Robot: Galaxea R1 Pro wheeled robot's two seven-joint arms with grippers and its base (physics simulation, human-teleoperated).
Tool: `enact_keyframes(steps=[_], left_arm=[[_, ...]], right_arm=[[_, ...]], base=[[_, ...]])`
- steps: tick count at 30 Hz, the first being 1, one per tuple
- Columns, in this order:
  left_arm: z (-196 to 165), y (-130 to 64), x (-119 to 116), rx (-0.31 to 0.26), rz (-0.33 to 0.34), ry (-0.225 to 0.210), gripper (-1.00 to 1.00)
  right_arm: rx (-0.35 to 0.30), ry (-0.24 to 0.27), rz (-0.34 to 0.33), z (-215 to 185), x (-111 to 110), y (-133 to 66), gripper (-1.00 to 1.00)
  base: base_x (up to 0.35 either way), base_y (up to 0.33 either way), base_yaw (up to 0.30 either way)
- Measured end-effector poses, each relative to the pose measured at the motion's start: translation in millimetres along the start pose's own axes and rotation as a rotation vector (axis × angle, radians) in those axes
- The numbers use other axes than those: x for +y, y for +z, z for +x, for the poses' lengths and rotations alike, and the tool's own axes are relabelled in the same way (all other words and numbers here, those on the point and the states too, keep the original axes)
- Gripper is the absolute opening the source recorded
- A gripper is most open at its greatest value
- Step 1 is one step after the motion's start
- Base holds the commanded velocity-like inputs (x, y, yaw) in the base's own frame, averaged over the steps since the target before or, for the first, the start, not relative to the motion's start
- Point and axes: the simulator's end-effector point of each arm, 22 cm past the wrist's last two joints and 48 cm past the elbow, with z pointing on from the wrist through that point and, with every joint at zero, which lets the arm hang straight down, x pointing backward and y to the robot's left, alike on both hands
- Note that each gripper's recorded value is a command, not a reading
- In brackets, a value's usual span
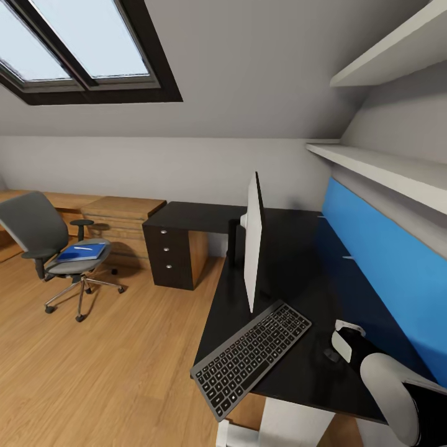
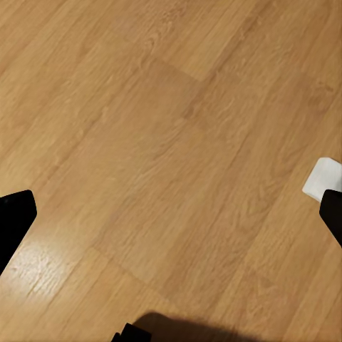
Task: In the bedroom, organize the workspace by keeping the computer under the desk, ensuring the monitor is on the desk, placing the keyboard on the desk next to the monitor, placing the mouse on the desk next to the keyboard, moving the folder from the swivel chair onto the desk next to the mouse, stacking the notebook on top of the folder with the pen on top of the notebook, and positioning the swivel chair next to the desk.
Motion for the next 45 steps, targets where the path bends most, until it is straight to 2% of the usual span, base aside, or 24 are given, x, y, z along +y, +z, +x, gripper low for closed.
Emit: enact_keyframes(steps=[7,36,37,41,45], left_arm=[[-0.1,0.0,0.0,0.0,0.0,0.0,1.0],[-0.2,-0.1,-0.1,-0.001,0.0,0.001,1.0],[-0.2,-0.1,-0.1,-0.001,0.0,0.001,1.0],[-0.2,-0.1,-0.1,-0.001,0.0,0.001,1.0],[-0.3,-0.1,-0.1,-0.001,0.0,0.001,1.0]], right_arm=[[0.023,-0.005,0.003,10.4,0.0,1.5,1.0],[0.023,-0.007,0.005,11.2,1.2,1.2,1.0],[0.023,-0.007,0.005,11.3,1.2,1.1,-1.0],[0.024,-0.002,0.002,11.6,1.9,1.2,-1.0],[0.022,-0.02,0.008,10.7,0.5,1.0,-1.0]], base=[[0.0,0.0,0.0],[0.0,0.0,0.0],[0.0,0.0,0.0],[0.0,0.0,0.0],[0.0,0.0,0.0]])
